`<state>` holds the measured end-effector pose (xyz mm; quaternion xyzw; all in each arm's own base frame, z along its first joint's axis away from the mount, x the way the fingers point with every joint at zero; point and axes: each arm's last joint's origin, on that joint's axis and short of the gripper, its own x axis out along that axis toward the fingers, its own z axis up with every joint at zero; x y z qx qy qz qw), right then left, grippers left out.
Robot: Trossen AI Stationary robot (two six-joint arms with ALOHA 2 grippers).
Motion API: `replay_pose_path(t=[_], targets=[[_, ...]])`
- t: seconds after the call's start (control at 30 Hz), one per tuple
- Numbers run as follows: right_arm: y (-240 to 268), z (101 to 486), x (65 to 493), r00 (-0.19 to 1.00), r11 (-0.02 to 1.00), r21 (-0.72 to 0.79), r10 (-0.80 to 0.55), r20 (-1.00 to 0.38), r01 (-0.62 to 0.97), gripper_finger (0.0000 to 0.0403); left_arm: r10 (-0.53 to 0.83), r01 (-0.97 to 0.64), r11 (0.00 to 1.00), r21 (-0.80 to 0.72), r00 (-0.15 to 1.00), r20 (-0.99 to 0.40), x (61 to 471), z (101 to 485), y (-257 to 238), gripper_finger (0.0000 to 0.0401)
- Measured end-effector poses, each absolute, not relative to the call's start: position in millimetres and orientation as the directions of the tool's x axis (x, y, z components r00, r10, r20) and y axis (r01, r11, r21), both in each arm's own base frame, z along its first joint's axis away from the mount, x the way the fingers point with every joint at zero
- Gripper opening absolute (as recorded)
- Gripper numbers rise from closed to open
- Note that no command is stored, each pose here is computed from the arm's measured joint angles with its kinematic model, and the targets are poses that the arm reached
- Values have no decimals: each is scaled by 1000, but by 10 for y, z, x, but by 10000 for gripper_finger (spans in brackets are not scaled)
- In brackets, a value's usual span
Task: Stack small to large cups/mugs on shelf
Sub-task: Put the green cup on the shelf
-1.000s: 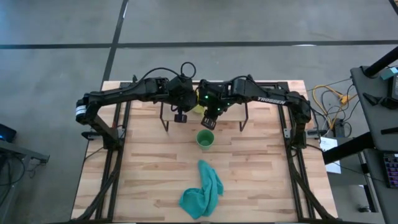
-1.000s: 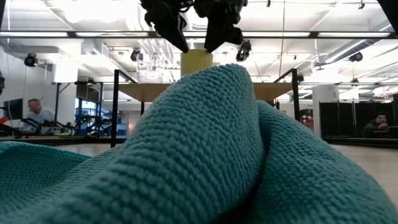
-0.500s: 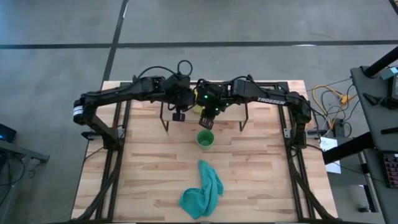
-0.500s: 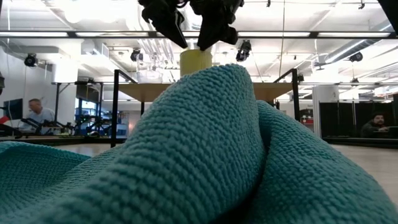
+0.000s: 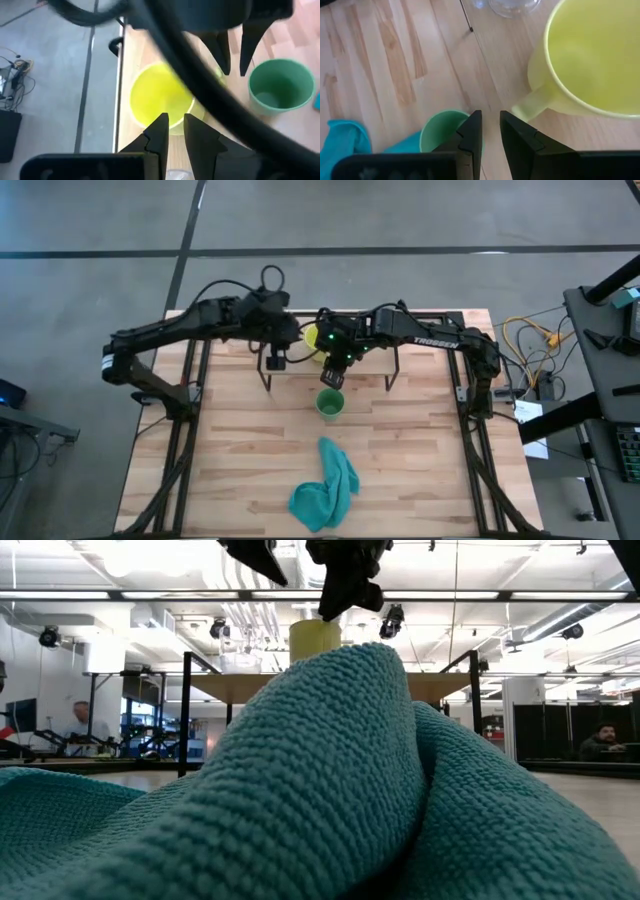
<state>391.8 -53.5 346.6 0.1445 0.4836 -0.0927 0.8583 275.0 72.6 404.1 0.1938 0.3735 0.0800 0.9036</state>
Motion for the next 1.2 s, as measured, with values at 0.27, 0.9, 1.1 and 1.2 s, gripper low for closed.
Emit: replay_pose_path(t=[0.27,0.9,1.1,1.2], targets=[[-534,3463,3915,511,940,159,-19,-859,302,63,296,-33,914,404,735,-610,2494,4213,661,46],[-333,3397,3805,376,934,152,20,-926,324,63,287,-16,920,391,704,-649,2434,4188,645,46],[-231,3291,3791,328,918,162,37,-944,362,63,291,-24,918,395,718,-632,2324,4268,617,46],[-205,3185,3782,294,883,214,91,-951,418,63,298,-42,914,404,746,-596,2236,4372,595,46]])
